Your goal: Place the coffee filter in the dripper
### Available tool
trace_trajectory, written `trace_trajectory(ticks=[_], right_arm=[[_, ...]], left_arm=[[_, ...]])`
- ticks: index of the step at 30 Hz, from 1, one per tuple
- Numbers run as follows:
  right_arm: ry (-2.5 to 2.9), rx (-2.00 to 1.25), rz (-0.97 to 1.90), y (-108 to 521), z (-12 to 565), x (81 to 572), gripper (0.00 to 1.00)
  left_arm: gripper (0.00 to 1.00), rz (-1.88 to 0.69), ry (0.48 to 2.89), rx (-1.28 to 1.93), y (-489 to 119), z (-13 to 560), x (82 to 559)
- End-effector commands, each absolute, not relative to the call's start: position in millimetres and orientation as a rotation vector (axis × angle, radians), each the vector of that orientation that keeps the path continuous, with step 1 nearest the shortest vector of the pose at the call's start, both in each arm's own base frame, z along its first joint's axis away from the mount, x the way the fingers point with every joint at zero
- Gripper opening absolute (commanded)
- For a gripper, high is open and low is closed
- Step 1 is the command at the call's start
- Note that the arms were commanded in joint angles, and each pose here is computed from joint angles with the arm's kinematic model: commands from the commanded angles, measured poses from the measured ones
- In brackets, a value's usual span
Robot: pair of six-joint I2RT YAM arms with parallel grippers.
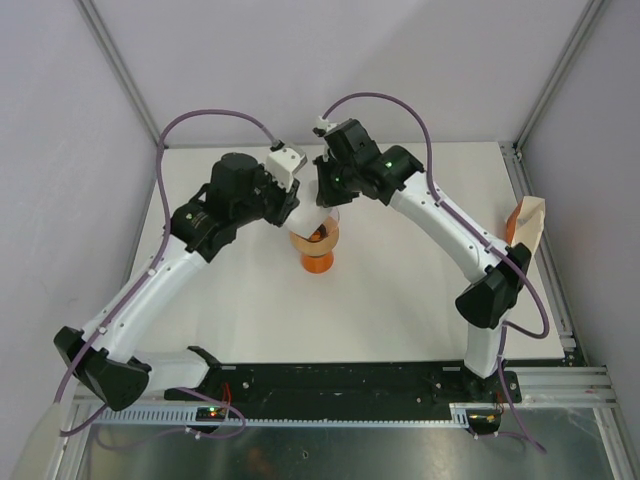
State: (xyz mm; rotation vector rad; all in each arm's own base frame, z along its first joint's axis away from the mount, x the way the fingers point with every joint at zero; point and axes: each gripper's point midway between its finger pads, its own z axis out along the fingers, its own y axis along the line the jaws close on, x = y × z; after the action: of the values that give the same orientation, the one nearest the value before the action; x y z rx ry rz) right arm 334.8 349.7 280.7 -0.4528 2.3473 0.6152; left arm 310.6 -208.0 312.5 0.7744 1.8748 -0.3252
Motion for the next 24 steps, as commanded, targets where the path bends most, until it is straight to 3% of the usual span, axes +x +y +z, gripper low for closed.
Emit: trace_trajectory(ticks=[1,5,7,8,10,15,24], right_arm=[[2.321,-0.483,0.639,350.9,291.0,337.9,0.00],[2.327,-0.482,0.641,349.9,287.3,342.2,0.00],[2.325,-0.488,0.644,350.6,285.9,343.6,0.03],[2.327,-0.488,0.641,350.5,284.5,344.5,0.08],[2.322,-0.486,0.631,349.5,284.4,345.3,0.19],[2.299,-0.473,0.593,342.5,282.8,343.5,0.34],[2.251,-0.460,0.620,343.9,280.0,333.4,0.36]], left_arm=[[0.33,-0.448,1.890,0.818,-224.6,301.3,302.4],[0.27,-0.454,1.907,0.828,-226.0,293.7,302.4],[0.16,-0.441,1.919,0.821,-224.9,290.1,305.1],[0.08,-0.430,1.925,0.813,-223.8,289.0,307.2],[0.02,-0.408,1.939,0.788,-220.4,287.6,312.7],[0.00,-0.407,1.959,0.724,-215.7,290.8,322.7],[0.00,-0.481,1.948,0.638,-218.4,304.9,325.5]])
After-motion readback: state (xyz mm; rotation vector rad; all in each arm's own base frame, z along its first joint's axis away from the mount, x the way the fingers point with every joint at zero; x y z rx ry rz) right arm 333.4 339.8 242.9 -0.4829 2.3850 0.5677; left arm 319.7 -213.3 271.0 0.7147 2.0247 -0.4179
